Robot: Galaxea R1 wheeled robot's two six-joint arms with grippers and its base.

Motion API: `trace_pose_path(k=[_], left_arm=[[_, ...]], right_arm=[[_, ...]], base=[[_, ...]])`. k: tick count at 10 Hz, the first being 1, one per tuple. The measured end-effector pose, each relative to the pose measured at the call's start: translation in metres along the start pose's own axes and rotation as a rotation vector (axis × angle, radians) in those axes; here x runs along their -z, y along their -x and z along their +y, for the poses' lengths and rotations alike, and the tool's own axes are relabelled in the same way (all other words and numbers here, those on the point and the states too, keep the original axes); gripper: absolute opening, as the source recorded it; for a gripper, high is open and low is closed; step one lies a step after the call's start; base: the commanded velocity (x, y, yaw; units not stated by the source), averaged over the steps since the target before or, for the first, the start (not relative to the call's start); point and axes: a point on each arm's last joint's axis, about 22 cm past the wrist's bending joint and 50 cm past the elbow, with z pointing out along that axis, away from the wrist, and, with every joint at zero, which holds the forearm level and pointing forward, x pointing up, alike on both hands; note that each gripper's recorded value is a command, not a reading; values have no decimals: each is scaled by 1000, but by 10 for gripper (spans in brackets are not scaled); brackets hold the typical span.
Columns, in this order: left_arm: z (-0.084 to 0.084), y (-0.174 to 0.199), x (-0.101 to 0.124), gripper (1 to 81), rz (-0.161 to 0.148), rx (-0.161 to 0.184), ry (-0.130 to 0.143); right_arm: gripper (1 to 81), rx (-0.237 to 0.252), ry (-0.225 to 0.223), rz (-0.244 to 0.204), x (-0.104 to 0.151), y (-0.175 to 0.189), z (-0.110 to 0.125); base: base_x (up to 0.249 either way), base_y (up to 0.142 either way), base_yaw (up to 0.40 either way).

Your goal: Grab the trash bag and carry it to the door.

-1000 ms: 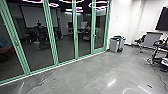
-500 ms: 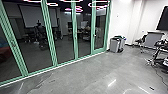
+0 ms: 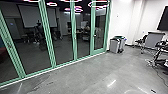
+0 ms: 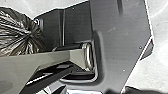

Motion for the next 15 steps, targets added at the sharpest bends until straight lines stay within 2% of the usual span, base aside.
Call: trace_pose_path(k=[11, 15], left_arm=[[0, 2, 0, 10, -2, 1, 1], [-2, 0, 1, 10, 0, 0, -3]], right_arm=[[811, -1, 1, -2, 0, 3, 1], [811, 2, -5, -2, -1, 2, -4]], base=[[135, 0, 0], [135, -63, 0]])
